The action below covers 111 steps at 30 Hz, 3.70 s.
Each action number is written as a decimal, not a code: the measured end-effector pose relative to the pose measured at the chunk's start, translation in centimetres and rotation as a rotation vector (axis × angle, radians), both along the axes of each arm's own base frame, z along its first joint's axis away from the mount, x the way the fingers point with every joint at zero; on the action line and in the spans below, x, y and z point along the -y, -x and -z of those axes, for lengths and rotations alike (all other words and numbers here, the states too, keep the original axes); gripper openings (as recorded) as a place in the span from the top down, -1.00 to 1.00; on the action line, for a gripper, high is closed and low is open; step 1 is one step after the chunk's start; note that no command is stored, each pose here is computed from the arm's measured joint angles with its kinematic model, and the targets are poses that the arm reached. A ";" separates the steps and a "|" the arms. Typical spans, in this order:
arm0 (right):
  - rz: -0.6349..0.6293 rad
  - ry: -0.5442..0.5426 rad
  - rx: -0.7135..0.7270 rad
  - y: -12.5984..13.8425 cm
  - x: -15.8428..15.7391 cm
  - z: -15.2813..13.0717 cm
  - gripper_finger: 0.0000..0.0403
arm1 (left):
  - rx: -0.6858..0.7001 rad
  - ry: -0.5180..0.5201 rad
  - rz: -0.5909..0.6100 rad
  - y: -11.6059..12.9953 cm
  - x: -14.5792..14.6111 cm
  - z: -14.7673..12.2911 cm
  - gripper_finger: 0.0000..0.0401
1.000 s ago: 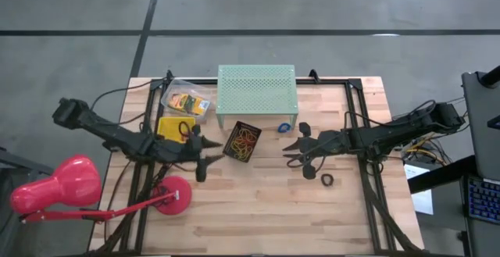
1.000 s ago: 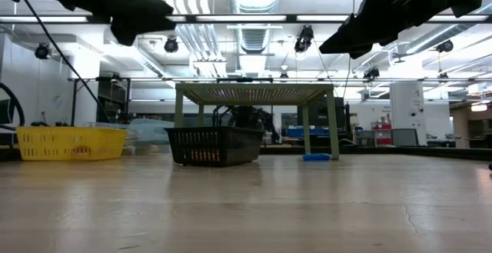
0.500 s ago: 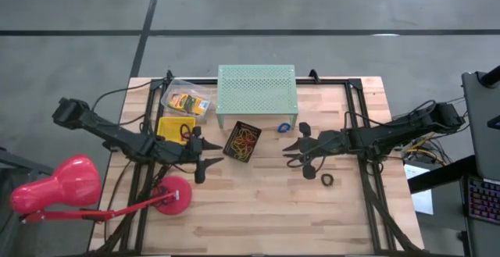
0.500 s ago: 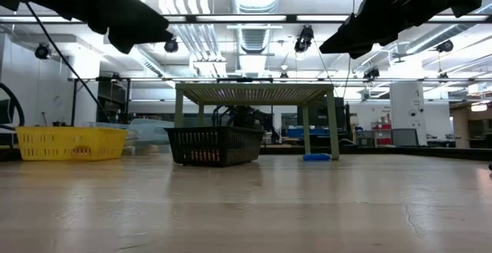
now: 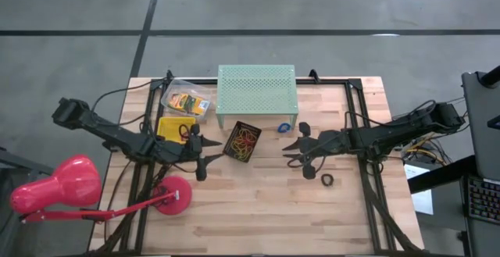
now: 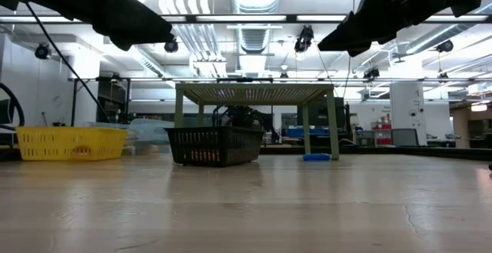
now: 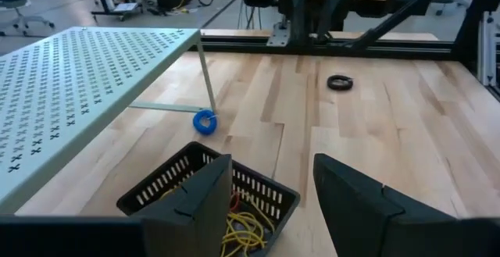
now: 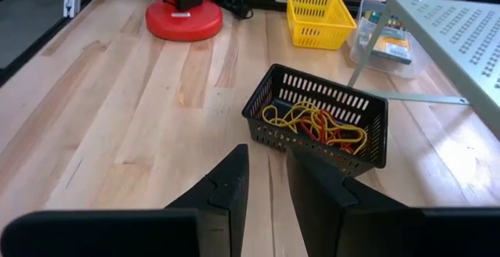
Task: Pick & Place Office Desk Supplies
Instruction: Put the blue spring rubber band into the yellow bin
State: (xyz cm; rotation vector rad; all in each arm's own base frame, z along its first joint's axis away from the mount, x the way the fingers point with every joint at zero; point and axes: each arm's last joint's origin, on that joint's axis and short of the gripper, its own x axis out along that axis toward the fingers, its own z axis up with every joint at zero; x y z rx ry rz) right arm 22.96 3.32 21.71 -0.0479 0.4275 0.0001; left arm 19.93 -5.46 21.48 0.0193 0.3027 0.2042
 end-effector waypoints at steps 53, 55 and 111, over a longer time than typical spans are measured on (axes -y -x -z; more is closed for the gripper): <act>0.717 0.317 -0.335 -5.4 4.8 9.5 0.66 | -0.004 0.008 -0.007 0.0 0.0 0.1 0.07; 0.736 0.300 -0.329 -5.3 5.1 9.5 0.66 | -0.004 0.010 -0.007 0.0 0.0 0.1 0.07; 0.842 0.310 -0.291 -7.2 6.5 12.9 0.96 | -0.002 0.024 -0.011 0.0 0.0 0.1 0.06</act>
